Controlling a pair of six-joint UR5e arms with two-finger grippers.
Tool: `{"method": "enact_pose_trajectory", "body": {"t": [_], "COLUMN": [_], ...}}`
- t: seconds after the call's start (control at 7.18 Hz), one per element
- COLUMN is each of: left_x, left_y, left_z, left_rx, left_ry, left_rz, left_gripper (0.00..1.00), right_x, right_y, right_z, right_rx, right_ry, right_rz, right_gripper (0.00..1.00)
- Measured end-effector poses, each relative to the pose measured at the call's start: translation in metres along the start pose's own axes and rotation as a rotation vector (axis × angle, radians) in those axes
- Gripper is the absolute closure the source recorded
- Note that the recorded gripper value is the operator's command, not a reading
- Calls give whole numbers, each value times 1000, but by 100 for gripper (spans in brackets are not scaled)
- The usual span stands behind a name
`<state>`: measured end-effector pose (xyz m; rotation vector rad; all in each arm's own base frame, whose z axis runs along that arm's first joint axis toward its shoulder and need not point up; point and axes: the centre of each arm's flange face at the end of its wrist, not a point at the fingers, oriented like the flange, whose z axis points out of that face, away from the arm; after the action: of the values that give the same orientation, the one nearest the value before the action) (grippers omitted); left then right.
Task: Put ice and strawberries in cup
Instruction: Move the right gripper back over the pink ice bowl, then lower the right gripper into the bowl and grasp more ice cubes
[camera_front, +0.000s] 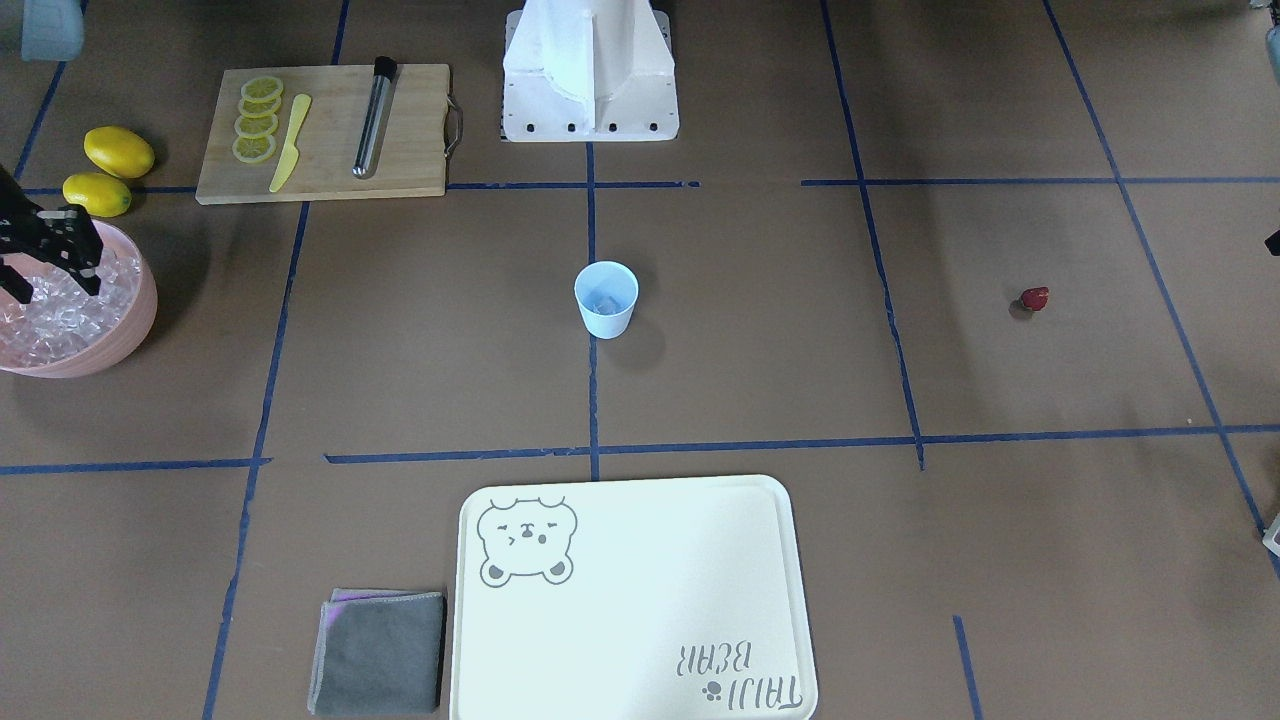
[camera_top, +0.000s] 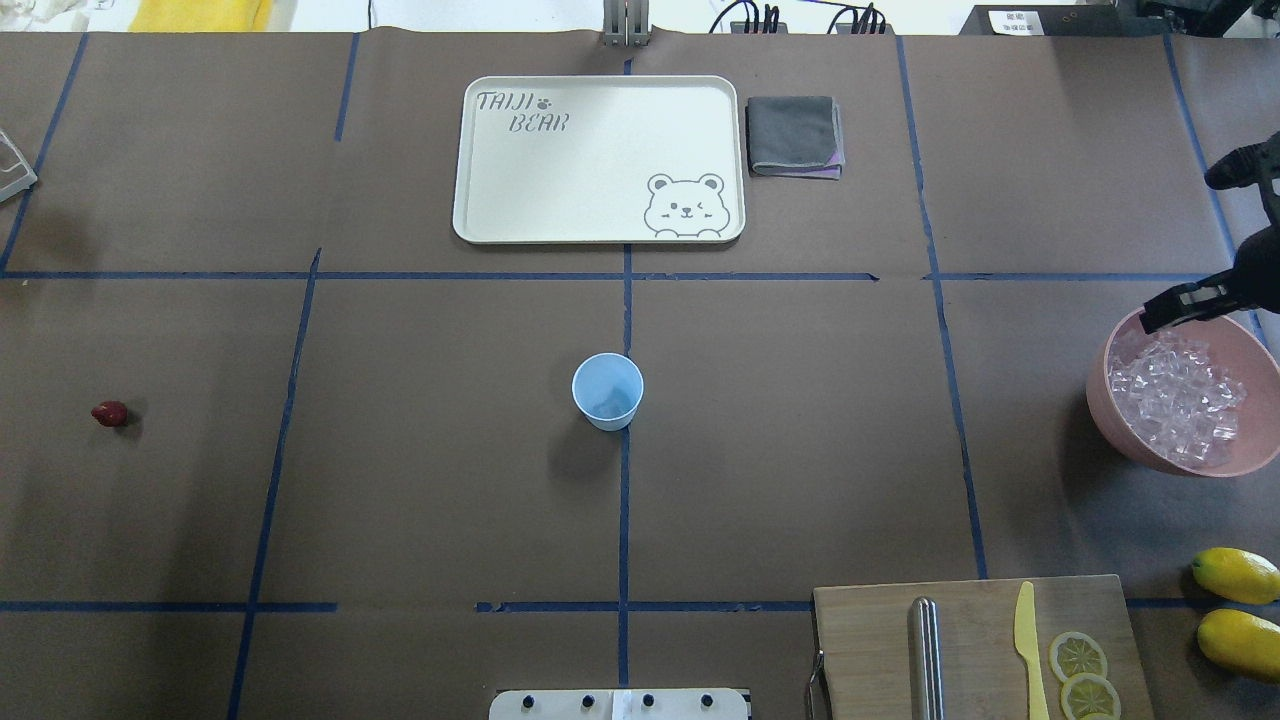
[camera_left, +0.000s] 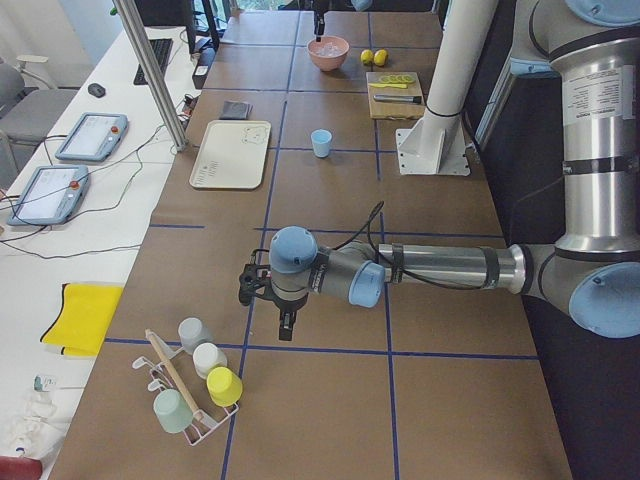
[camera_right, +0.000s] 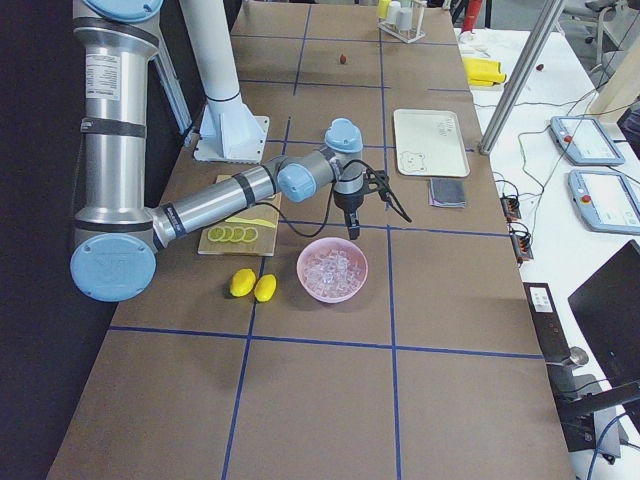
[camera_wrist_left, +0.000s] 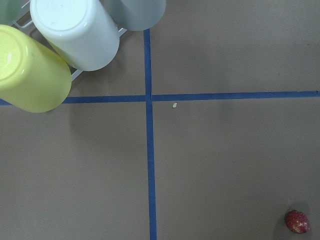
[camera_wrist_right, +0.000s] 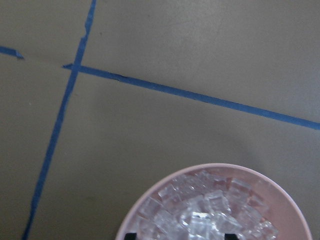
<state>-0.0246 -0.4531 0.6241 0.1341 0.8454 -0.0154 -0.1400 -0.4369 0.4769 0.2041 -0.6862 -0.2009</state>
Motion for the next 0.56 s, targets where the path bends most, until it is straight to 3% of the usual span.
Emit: {"method": "enact_pose_trajectory", "body": {"t": [0.14, 0.56], "left_x": [0, 0], "left_y": [0, 0], "left_z": [0, 0], "left_rx": [0, 0], "left_ry": [0, 0], "left_rz": [0, 0], "left_gripper": [0, 0], "right_x": [21, 46], "right_y": [16, 33], "right_z": [6, 27], "right_rx": [-26, -84], "right_ry": [21, 46], "right_rz": [-87, -177], "right_gripper": [22, 20]}}
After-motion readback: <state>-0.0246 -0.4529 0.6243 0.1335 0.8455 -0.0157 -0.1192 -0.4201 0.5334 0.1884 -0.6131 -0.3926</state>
